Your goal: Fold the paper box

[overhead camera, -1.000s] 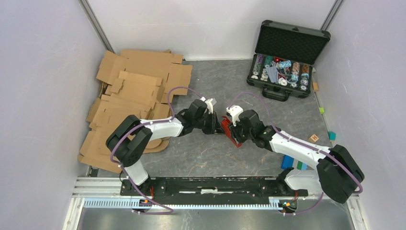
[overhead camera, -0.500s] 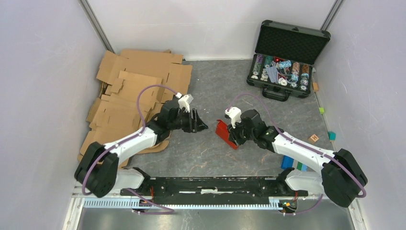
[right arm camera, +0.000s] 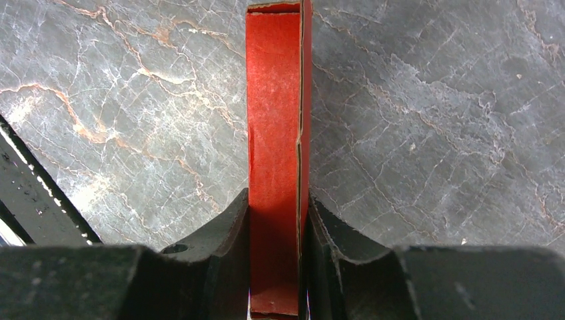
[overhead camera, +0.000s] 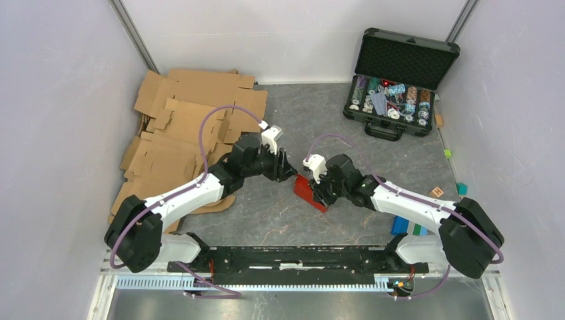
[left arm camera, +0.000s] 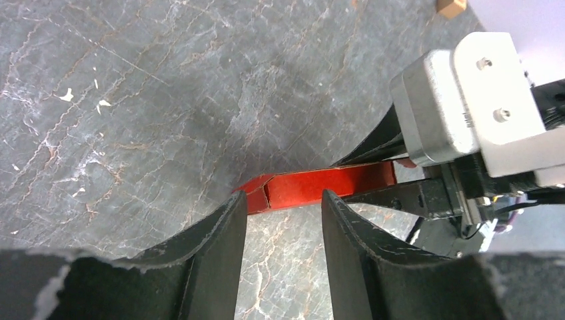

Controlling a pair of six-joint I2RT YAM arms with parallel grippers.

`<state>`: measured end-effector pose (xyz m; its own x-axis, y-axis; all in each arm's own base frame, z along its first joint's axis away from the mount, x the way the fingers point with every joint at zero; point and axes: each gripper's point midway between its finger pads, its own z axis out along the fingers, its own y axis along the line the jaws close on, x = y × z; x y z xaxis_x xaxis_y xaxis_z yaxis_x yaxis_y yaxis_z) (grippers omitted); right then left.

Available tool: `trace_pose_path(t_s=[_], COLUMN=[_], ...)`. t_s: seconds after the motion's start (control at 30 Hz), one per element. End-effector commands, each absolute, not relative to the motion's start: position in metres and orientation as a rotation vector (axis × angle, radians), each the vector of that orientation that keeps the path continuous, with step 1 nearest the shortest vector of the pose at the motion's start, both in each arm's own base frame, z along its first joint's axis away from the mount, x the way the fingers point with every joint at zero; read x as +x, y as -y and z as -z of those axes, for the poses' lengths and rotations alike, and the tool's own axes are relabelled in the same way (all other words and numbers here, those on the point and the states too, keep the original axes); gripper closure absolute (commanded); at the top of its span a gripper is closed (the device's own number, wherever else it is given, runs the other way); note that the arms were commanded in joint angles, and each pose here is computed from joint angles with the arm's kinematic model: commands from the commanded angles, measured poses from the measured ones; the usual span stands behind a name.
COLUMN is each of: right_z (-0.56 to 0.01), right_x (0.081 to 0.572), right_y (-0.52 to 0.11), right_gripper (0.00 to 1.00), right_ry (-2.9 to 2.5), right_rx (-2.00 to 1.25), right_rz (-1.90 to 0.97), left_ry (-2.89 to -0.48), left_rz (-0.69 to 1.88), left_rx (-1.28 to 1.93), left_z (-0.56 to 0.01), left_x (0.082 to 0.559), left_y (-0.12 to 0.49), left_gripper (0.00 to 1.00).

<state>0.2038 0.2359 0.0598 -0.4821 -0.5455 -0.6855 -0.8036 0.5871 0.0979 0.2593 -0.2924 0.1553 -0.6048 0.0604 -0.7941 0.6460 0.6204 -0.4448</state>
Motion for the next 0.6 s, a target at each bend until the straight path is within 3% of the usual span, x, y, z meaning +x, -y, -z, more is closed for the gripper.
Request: trace_pose_path(t_s=[0.0,0.57], right_z=[-0.078,-0.078], right_x=[0.217,0.215], right_y=[-0.251,-0.255], right_gripper=[0.68,0.68], right_ry=[-2.113,-2.106], right_rx=[-1.097,-1.111], right_rz=[-0.541,-0.553], left_ry=[-2.023,-2.124], left_rz=[0.859,0.844], left_rx=[0.647,0.682], left_z=[-0.149,-0.125], left_x=[0.269,0.267], left_y=[0.293,0.298], left_gripper=[0.48,0.58])
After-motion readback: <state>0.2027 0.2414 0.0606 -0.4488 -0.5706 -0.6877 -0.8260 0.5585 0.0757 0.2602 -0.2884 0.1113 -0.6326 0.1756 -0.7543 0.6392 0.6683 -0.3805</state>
